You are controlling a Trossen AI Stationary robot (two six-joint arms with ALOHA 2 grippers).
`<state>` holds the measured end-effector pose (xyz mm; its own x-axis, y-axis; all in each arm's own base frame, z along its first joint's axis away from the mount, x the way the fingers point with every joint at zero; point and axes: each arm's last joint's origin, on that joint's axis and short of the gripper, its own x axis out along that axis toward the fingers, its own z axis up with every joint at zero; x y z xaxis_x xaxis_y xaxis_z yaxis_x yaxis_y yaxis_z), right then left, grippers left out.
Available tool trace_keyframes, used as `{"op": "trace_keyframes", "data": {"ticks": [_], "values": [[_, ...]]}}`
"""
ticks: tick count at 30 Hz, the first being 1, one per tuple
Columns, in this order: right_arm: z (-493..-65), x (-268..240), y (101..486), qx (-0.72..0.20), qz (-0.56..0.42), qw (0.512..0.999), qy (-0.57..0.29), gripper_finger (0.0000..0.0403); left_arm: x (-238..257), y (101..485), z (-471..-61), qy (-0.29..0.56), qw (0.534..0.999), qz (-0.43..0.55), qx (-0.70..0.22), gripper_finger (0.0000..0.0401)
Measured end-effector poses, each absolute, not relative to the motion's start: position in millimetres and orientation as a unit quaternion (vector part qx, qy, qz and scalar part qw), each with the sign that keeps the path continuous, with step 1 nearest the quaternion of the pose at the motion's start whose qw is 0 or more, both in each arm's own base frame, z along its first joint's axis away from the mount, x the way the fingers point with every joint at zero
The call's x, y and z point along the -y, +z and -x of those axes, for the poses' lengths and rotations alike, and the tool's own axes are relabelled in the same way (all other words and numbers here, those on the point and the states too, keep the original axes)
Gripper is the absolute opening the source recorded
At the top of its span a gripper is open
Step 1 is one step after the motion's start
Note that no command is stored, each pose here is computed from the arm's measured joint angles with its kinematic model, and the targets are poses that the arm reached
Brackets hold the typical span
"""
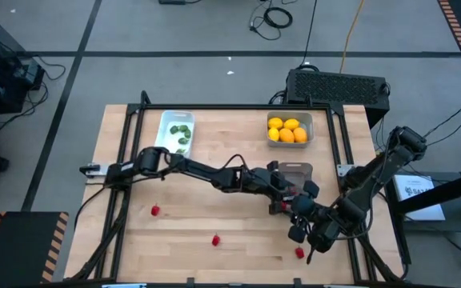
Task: Sort produce into baskets
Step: Put the red chili pepper into the black bin
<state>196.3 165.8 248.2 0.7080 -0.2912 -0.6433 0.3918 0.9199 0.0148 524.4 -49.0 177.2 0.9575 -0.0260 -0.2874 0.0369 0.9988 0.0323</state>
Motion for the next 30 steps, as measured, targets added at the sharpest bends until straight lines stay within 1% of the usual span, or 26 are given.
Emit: {"op": "trace_keyframes", "data": {"ticks": [6, 10, 14, 17, 20, 23, 26, 30], "values": [[-197.6, -169.8, 248.6, -0.341, -0.123, 0.916, -0.170, 0.0125, 51.0, 175.3, -523.5, -0.008, 0.988, -0.018, -0.156, 0.0220], [-194.3, -179.5, 250.4, -0.335, -0.164, 0.916, -0.149, 0.0125, 56.6, 190.0, -514.6, -0.013, 0.981, -0.010, -0.191, 0.0249], [-190.8, -193.9, 255.2, -0.315, -0.181, 0.926, -0.106, 0.0125, 67.9, 206.8, -492.9, 0.001, 0.959, -0.006, -0.283, 0.0254], [-189.5, -203.4, 260.0, -0.296, -0.189, 0.934, -0.072, 0.0125, 85.8, 212.8, -471.4, 0.008, 0.932, 0.002, -0.362, 0.0254], [-189.6, -212.8, 263.0, -0.277, -0.197, 0.939, -0.045, 0.0125, 110.7, 222.3, -448.4, 0.031, 0.911, 0.007, -0.412, 0.0254], [-191.9, -225.5, 258.8, -0.265, -0.196, 0.944, -0.022, 0.0125, 141.6, 227.3, -424.1, 0.074, 0.894, -0.006, -0.441, 0.0254], [-195.7, -242.1, 247.7, -0.259, -0.194, 0.946, -0.001, 0.0125, 171.5, 231.9, -401.4, 0.115, 0.889, -0.013, -0.444, 0.0254], [-196.6, -264.9, 227.0, -0.262, -0.189, 0.946, 0.023, 0.0125, 203.4, 237.1, -378.6, 0.158, 0.893, 0.032, -0.420, 0.0254]]}}
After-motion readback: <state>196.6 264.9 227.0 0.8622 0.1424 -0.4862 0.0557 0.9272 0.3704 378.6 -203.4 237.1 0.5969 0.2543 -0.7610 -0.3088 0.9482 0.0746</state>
